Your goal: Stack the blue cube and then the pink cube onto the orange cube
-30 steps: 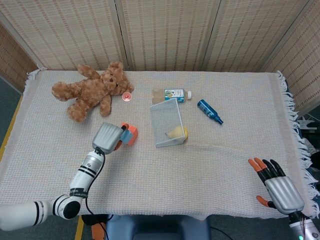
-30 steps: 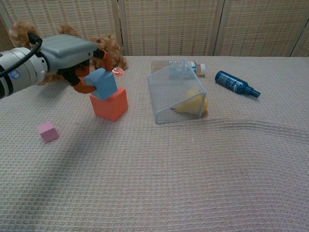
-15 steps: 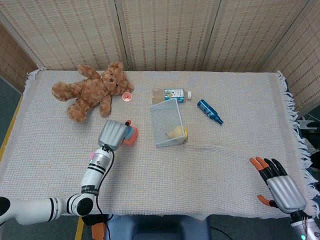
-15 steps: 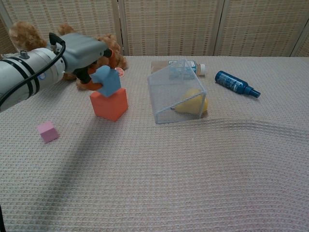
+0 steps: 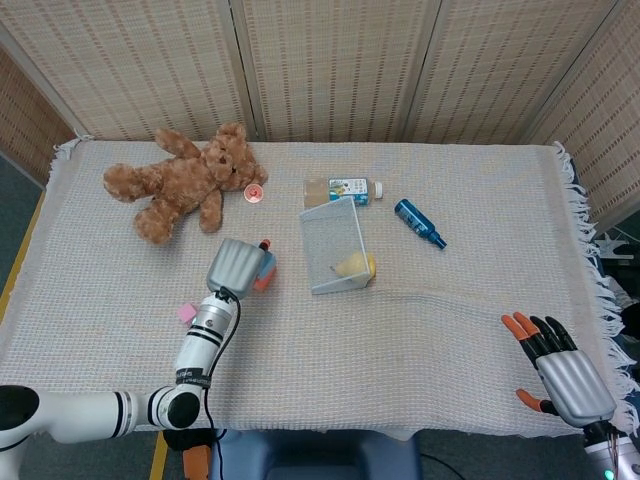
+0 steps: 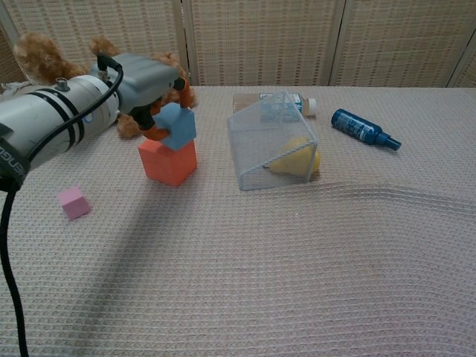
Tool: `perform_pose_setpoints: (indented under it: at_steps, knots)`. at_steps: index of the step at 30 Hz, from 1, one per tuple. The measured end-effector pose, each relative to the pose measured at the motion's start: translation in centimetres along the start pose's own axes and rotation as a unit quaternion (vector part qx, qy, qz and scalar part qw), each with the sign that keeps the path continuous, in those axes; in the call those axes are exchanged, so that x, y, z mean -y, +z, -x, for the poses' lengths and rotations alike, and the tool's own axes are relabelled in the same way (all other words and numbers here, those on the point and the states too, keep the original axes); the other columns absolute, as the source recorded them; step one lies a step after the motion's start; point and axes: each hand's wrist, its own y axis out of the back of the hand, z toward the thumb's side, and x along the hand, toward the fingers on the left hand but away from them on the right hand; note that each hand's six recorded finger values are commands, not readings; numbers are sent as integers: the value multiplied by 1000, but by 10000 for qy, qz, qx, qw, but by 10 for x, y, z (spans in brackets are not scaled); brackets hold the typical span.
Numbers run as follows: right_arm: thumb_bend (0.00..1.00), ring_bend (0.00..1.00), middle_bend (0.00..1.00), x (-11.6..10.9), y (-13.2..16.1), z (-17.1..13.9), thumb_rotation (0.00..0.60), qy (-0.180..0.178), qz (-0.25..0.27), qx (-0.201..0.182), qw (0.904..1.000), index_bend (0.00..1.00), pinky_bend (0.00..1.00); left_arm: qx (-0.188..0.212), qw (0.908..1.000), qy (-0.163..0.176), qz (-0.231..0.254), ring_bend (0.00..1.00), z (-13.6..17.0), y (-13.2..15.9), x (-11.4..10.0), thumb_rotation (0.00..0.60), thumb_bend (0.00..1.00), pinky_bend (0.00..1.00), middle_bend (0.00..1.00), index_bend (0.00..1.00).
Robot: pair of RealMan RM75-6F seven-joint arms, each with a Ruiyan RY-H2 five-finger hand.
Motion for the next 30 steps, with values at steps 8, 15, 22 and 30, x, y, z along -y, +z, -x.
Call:
perform_pose_setpoints:
  at_steps: [8,15,22,30]
  knots:
    - [85,0,0,-2,0,0,600,-30,15,4,10000,0,0,-114,9999,-93,-13,1000,-4,-2,6,600,361,1000,1000,798]
    - [84,0,0,-2,0,-1,600,-32,16,0,10000,0,0,-149,9998,-88,-28,1000,-5,0,7,600,356,1000,1000,795]
    - [84,0,0,-2,0,-1,600,-39,16,6,10000,0,0,-210,9997,-141,-40,1000,-6,-3,10,600,357,1000,1000,784]
    - [85,0,0,-3,-1,-1,600,-47,16,17,10000,0,0,-246,9994,-214,-60,1000,-7,-4,13,600,356,1000,1000,696]
